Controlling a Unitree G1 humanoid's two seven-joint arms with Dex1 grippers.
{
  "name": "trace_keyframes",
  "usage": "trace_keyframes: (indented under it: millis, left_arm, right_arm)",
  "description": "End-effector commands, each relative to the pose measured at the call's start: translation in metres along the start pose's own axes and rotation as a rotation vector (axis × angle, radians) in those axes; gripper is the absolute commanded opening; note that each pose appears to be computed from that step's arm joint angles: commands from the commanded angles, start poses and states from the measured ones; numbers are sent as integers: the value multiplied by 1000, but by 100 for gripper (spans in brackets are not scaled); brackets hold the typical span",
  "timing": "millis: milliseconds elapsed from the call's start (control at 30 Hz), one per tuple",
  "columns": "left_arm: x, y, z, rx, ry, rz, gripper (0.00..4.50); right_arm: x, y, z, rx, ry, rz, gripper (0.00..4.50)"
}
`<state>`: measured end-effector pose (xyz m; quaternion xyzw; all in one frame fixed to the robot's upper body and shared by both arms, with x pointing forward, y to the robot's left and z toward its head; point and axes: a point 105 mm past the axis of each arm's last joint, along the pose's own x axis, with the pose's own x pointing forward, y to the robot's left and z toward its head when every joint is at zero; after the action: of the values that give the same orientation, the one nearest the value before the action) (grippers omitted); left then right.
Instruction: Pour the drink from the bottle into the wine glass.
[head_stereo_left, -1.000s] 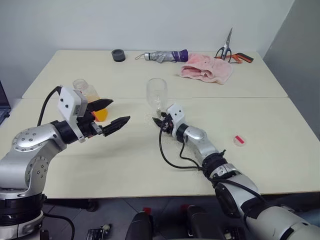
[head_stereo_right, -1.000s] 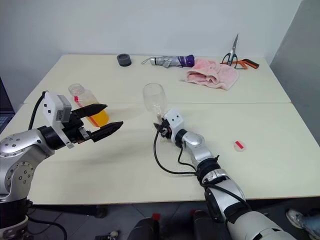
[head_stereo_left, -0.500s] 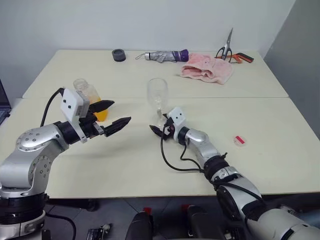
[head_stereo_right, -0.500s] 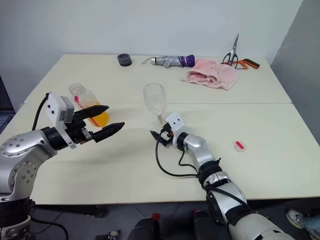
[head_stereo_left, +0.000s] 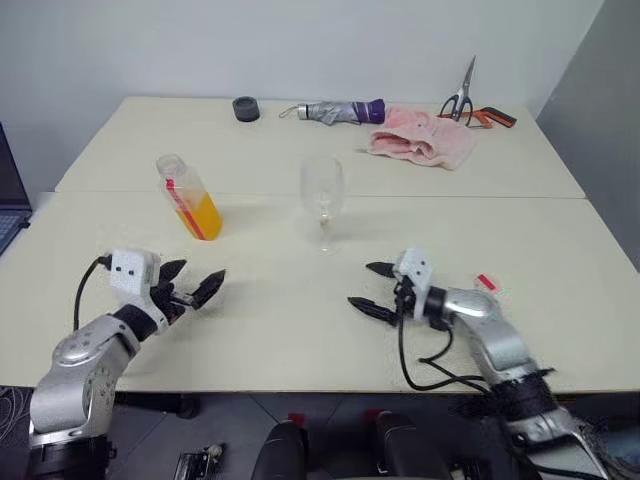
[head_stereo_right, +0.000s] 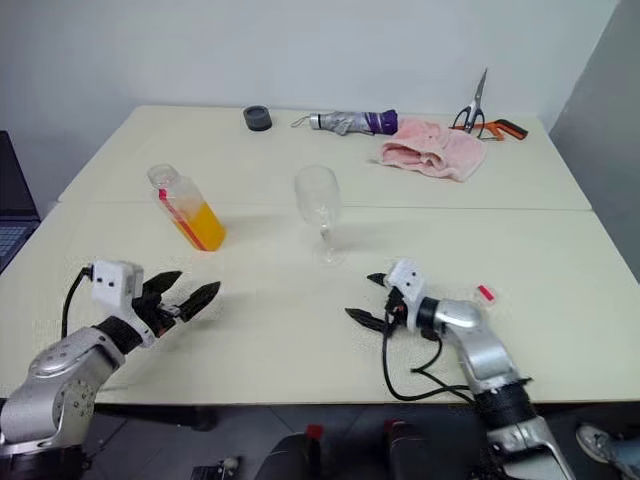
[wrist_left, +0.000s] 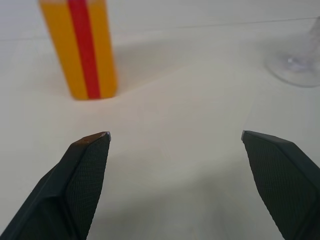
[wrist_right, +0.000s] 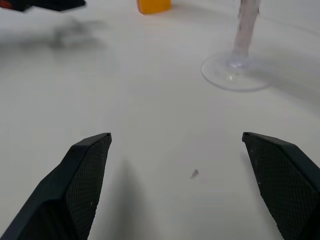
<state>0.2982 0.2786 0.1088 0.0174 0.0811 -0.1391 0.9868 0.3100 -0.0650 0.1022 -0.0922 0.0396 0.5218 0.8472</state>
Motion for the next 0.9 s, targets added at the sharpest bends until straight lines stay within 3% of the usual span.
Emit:
trace_keyframes:
  millis: [33, 367, 900]
  left_arm:
    - [-4, 20, 18, 51, -88, 118, 450]
    - [10, 45, 39, 79, -143, 184, 450]
    - [51, 46, 69, 154, -171, 112, 450]
  right_arm:
    - [-17, 23, 33, -51, -65, 82, 447]
    - [-33, 34, 89, -149, -173, 79, 447]
    - [-31, 40, 93, -214, -149, 120, 447]
